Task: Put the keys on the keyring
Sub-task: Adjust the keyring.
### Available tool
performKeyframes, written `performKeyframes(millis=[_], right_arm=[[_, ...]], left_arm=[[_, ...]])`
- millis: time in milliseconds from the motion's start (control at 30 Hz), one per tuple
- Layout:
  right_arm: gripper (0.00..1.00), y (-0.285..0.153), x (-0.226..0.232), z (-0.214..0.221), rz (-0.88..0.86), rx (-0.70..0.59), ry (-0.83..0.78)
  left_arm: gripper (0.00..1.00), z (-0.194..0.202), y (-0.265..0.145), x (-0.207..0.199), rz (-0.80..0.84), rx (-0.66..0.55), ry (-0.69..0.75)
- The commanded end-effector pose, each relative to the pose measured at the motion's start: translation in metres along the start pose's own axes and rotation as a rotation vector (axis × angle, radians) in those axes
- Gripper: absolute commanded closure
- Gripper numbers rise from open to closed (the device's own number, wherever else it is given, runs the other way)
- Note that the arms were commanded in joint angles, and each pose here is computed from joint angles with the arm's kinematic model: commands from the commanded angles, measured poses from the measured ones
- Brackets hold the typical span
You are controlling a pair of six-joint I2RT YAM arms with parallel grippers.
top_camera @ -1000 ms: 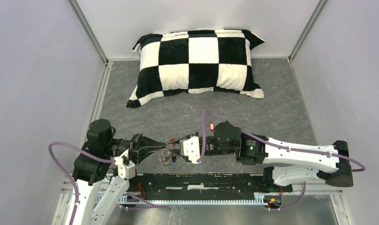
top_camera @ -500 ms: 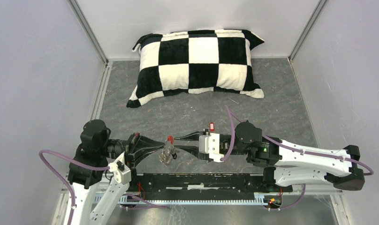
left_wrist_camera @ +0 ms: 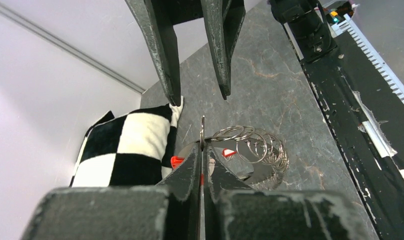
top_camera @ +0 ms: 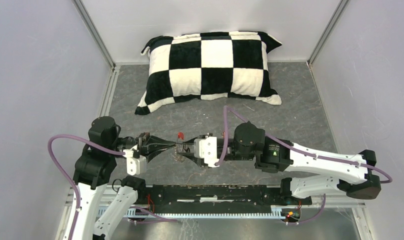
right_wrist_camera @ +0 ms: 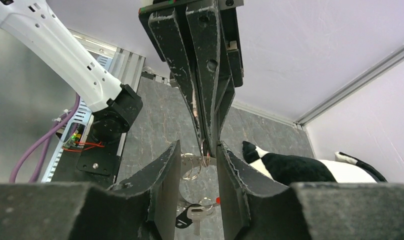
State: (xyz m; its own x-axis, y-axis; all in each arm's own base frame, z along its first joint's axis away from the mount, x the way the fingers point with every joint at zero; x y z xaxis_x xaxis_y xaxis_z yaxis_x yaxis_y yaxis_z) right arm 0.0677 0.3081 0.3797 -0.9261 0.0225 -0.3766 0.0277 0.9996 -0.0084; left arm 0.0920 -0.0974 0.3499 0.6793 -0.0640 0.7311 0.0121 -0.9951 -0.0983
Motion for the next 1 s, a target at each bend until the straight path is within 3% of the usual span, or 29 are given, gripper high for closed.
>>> performKeyframes(millis=[0, 400, 567, 833, 967], right_arm=[[0.63, 0.004, -0.009, -0.013, 0.024, 0.048, -0.023], [0.69, 0.02, -0.017, -0.008, 0.023, 0.195, -0.017], [0.84, 0.02, -0.019, -0.007, 0.043, 0.213, -0.019], [1.0, 0.015, -0.017, -0.007, 0.054, 0.167, -0.019], [1.0, 0.009, -0.012, -0.006, 0.066, 0.084, 0.001]], left_arm=[[0.98, -0.006, -0.003, 0.008, -0.033, 0.038, -0.046], [0.98, -0.005, -0.004, 0.005, -0.043, 0.055, -0.039], [0.98, -0.005, -0.005, 0.003, -0.043, 0.051, -0.033], [0.98, -0.005, -0.003, -0.001, -0.03, 0.03, -0.043], [0.81, -0.007, -0.003, -0.006, -0.017, 0.006, -0.07]])
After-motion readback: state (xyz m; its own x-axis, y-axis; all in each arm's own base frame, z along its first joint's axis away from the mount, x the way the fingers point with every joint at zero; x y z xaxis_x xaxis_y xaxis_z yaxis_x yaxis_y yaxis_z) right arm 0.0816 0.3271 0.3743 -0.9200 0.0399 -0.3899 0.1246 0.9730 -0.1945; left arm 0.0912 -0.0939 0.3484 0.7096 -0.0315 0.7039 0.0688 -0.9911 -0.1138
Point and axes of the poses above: each gripper's point midway between its finger pads, its own y axis out along the fingers, its own x axis along the line the jaws close on, z = x × y, the point moved 9 cm from there along -y, back along the fingers, and after that the axes turned 5 degrees about y, right-handed, at the moved point
